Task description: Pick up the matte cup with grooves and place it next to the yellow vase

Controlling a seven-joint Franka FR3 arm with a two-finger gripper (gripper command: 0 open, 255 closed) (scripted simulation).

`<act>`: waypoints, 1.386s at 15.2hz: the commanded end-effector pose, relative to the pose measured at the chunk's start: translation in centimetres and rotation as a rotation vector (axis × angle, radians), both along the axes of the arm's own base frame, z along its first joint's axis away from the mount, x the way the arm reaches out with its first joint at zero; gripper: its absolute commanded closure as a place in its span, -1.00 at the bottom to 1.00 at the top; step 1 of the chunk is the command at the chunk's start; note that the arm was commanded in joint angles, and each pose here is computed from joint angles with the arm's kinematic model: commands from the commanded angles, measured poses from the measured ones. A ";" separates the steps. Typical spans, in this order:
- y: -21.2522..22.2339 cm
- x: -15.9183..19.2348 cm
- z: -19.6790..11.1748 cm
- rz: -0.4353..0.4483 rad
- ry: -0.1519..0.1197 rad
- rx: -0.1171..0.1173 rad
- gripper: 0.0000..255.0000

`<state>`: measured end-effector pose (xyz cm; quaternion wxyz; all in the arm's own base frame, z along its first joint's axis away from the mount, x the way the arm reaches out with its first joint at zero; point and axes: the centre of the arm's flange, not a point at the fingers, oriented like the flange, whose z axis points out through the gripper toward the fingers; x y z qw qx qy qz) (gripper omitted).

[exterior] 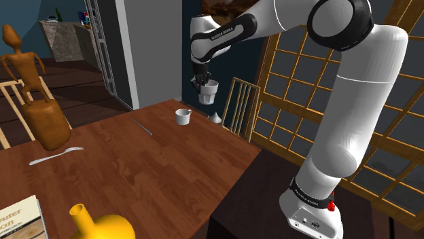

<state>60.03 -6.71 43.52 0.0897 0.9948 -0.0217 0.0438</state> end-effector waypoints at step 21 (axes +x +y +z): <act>4.7 -2.4 9.5 0.000 0.000 0.000 1.00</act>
